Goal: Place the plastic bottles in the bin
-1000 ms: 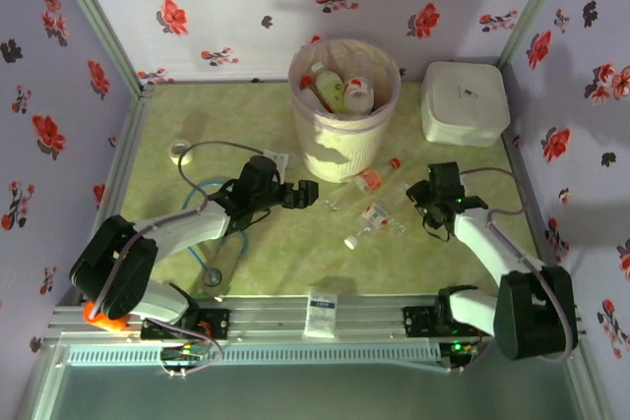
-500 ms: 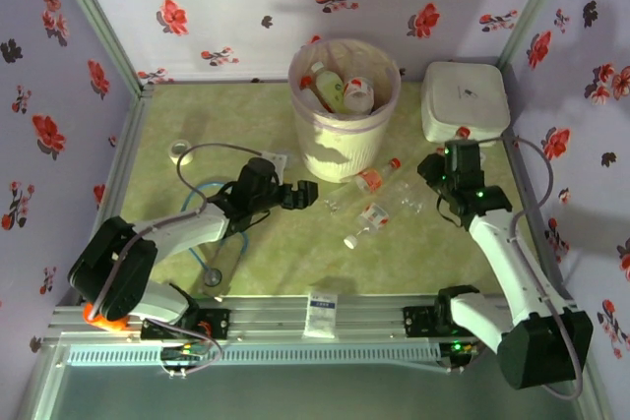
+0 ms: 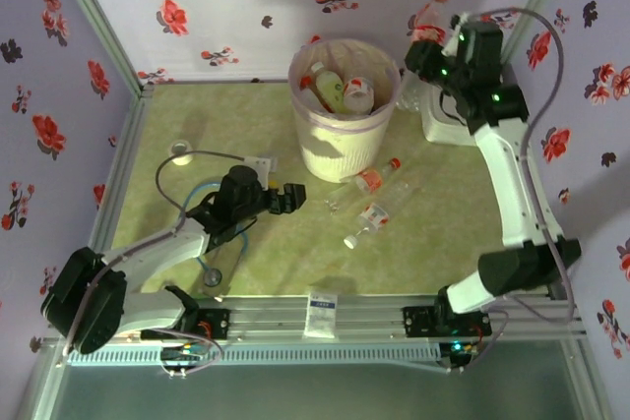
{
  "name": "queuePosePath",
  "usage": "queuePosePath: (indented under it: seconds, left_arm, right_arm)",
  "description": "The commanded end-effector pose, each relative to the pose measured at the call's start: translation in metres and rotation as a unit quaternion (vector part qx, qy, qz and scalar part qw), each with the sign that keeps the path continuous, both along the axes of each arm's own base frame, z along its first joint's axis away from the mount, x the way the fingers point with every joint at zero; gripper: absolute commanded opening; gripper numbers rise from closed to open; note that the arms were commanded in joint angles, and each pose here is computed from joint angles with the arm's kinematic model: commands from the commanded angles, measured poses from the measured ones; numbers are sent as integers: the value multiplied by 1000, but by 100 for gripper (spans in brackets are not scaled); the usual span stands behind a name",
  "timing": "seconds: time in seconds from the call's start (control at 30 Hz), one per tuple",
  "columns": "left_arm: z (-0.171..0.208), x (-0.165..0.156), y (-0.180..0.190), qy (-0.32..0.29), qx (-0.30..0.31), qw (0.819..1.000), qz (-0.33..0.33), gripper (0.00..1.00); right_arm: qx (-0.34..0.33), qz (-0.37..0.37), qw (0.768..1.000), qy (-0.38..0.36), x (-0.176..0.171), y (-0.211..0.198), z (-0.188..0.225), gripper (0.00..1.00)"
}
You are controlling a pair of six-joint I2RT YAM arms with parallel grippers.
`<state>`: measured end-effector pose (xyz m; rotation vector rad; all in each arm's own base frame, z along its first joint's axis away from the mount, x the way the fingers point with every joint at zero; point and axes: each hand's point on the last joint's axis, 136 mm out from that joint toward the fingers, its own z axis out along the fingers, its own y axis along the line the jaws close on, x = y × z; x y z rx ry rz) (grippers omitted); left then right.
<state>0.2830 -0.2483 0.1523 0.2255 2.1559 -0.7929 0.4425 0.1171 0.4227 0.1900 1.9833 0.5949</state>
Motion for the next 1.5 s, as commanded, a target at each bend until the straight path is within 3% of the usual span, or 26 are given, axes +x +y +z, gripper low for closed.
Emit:
queuePosePath:
  seconds: [0.0, 0.27, 0.57, 0.73, 1.1, 1.23, 1.47]
  left_arm:
    - [1, -2, 15, -2, -1, 1000, 29, 93]
    - [10, -11, 29, -10, 1, 999, 42, 93]
    - [6, -9, 28, -5, 1, 999, 44, 93]
    - [7, -6, 22, -2, 0, 999, 38, 93]
    - [2, -2, 15, 3, 4, 1000, 31, 93]
    - [3, 1, 9, 7, 2, 1000, 21, 93]
    - [2, 0, 10, 7, 5, 1000, 20, 93]
  right_arm:
    - [-21, 65, 997, 20, 8, 38, -8, 39]
    - [-83, 85, 986, 119, 45, 70, -75, 42]
    - [-110, 153, 960, 206, 22, 124, -157, 42]
    - [-123, 166, 950, 234, 15, 135, -181, 43]
    - [-154, 149, 955, 207, 3, 115, -150, 47]
    - [-153, 163, 950, 218, -4, 116, -149, 57]
    - [-132, 156, 970, 134, -13, 110, -76, 83]
